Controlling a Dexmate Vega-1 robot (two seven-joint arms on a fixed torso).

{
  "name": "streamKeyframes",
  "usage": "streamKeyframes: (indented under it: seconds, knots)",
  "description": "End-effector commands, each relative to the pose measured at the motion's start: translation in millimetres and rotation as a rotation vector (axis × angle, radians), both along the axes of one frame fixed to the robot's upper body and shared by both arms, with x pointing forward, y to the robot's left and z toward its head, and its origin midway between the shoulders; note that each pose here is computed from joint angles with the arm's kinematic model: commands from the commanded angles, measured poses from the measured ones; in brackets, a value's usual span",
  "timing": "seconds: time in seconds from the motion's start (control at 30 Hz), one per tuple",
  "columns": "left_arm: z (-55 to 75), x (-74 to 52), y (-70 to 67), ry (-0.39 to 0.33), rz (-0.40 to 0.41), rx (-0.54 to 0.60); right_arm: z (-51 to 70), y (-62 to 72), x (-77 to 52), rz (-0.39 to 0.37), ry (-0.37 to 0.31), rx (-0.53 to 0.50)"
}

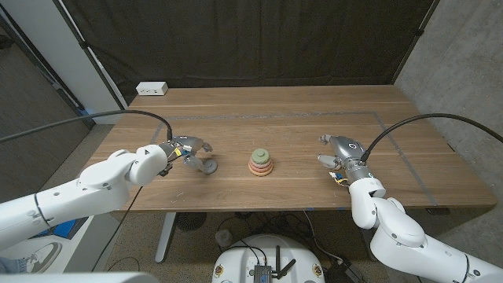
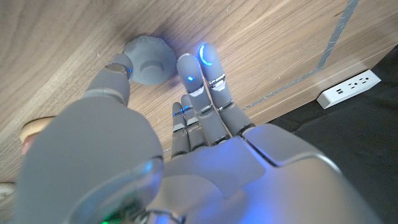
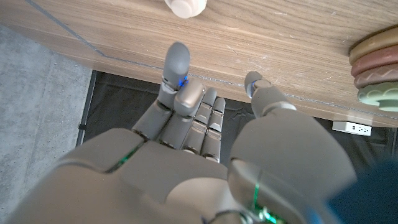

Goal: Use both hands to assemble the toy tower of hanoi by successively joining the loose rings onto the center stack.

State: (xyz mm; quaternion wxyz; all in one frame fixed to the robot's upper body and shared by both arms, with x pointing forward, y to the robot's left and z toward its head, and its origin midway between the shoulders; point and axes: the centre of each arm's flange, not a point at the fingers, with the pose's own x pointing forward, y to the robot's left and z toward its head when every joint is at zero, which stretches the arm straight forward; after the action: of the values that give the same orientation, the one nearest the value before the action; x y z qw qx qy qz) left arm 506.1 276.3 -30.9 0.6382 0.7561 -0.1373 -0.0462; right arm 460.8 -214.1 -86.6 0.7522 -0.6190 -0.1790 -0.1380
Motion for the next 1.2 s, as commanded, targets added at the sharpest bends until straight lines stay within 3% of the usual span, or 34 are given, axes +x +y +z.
streamKeyframes:
  seconds: [0.03,1.2]
  knots:
    - [-7.1,5.3,-2.7,0.004,-0.008,0.005,0.7,-0.7,-0.8,-0.004,0.0,-0.002]
    - [-23.5,12.1,-5.2,-0.034,-0.006,-0.021,0.9,1.1,3.1,-0.001,0.014,-0.015]
